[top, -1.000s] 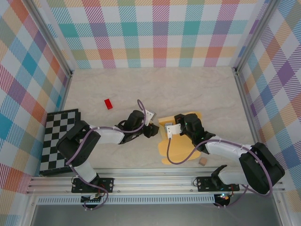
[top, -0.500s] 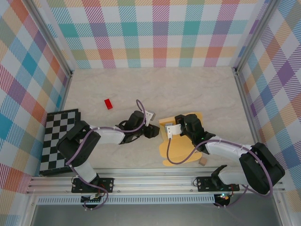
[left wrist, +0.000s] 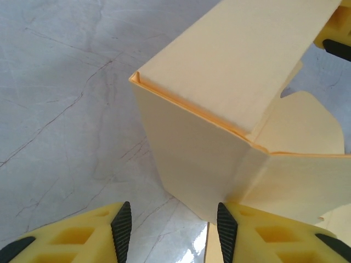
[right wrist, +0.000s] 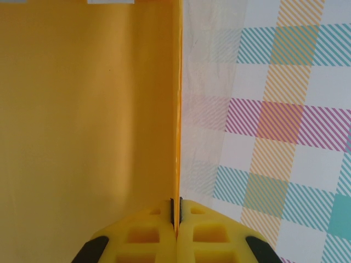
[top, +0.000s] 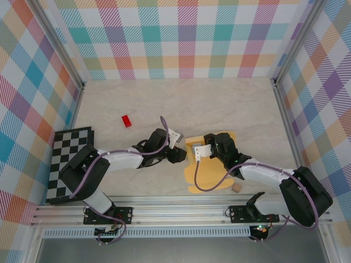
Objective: Fold the paper box
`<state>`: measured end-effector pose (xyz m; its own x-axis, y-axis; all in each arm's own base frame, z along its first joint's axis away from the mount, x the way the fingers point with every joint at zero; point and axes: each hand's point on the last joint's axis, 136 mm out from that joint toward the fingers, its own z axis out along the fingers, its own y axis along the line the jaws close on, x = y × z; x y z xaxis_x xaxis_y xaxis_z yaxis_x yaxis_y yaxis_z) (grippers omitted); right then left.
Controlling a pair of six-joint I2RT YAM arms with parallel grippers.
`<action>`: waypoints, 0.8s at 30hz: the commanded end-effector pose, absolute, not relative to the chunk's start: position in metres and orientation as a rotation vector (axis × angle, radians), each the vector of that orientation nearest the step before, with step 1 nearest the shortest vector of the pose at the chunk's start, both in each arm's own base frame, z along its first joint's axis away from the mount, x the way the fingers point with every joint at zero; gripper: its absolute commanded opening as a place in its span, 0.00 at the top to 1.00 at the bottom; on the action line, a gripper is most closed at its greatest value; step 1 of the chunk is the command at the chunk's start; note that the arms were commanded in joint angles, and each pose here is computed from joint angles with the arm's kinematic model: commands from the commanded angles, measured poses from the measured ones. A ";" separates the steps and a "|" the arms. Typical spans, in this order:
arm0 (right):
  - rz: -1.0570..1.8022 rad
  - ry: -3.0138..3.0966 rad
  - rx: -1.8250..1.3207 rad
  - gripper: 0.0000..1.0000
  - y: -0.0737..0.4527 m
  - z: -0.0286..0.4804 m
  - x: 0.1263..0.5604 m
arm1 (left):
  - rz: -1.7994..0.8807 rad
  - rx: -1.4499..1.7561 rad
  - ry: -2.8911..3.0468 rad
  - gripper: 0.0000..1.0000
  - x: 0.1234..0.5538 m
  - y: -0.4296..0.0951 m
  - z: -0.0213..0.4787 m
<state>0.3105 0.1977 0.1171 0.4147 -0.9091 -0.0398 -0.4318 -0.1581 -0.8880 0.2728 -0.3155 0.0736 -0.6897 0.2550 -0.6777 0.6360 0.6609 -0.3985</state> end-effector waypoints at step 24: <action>-0.671 1.120 -1.737 1.00 0.202 0.118 0.292 | -0.640 0.487 2.254 0.43 0.295 -0.316 0.073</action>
<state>0.3003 0.1986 0.1195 0.4218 -0.9063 -0.0277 -0.3888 -0.1531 -0.9085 0.2761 -0.3294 0.0804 -0.7013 0.1572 -0.6953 0.5606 0.7240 -0.4018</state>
